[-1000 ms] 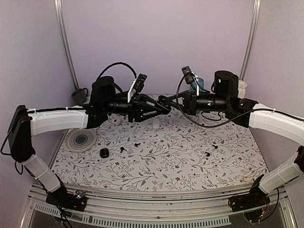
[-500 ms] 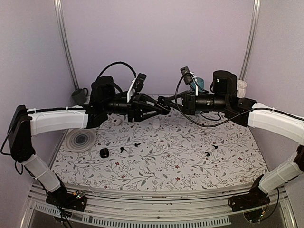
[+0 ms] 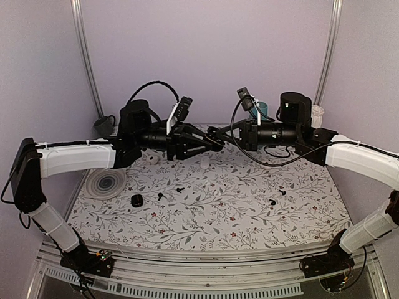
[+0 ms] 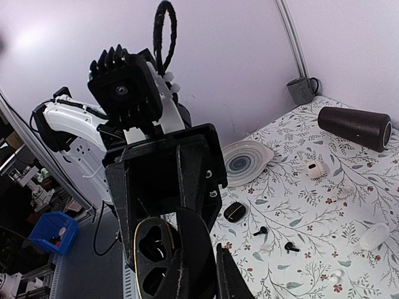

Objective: Insert the wireless bluetooth earbuds into the charging case
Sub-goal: Pass from the right arm to the left

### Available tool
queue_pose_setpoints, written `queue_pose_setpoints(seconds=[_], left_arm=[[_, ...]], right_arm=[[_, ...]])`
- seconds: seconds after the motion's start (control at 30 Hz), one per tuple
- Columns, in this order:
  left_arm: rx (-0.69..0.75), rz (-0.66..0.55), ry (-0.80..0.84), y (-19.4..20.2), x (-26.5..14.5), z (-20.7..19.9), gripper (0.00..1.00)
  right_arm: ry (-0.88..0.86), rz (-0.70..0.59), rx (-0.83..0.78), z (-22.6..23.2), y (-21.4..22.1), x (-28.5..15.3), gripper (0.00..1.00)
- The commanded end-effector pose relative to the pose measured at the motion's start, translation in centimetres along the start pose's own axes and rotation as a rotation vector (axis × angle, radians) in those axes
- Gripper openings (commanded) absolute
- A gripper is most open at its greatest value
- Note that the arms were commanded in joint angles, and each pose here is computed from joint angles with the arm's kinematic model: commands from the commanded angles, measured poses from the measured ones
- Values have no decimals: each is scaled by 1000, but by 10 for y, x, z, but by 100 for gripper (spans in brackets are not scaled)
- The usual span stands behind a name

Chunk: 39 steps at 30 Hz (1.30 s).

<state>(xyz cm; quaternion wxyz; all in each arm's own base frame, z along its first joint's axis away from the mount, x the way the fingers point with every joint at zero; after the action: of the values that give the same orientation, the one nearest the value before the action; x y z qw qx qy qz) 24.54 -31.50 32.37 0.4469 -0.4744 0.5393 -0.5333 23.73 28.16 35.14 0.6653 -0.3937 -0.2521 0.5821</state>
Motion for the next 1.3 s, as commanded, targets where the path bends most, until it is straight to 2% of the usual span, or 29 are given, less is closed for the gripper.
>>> queue_pose_setpoints(seconds=[0.0,0.17,0.3,0.4,0.47,0.6,0.87,1.27], left_arm=[[28,-11,25,-5,1,-5,39],[32,-11,28,-6,1,-6,36],[33,-11,23,-6,1,-5,28],[34,-10,21,-5,2,-5,13],[38,-10,11,-4,2,-5,0],[61,-22,-14,-3,-1,-6,0],[96,-43,-40,0,-3,-6,0],[112,-53,-30,1,-2,-6,0]], right_arm=[[-48,-35,-19,9,-13,-3,6],[-54,-29,-13,7,-13,-1,6],[-54,-27,-9,6,-13,-1,7],[-52,-26,-9,6,-12,-1,9],[-49,-24,-7,5,-12,0,17],[-40,-26,-3,4,-11,-1,35],[-7,-47,0,5,-9,-8,57],[96,-62,22,-6,-5,-14,65]])
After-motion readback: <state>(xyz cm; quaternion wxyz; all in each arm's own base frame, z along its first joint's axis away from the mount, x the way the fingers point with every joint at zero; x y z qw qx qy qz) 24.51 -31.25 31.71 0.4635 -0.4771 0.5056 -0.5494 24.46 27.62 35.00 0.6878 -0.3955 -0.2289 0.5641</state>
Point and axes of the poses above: each gripper's point midway between its finger pads, its own x axis out along the fingers, its own z axis along the line the jaws close on, y = z × x, the point moved 9 cm from there along -x, back along the fingers, and after that the axes turned 10 degrees about x, right-handed, at the moved point
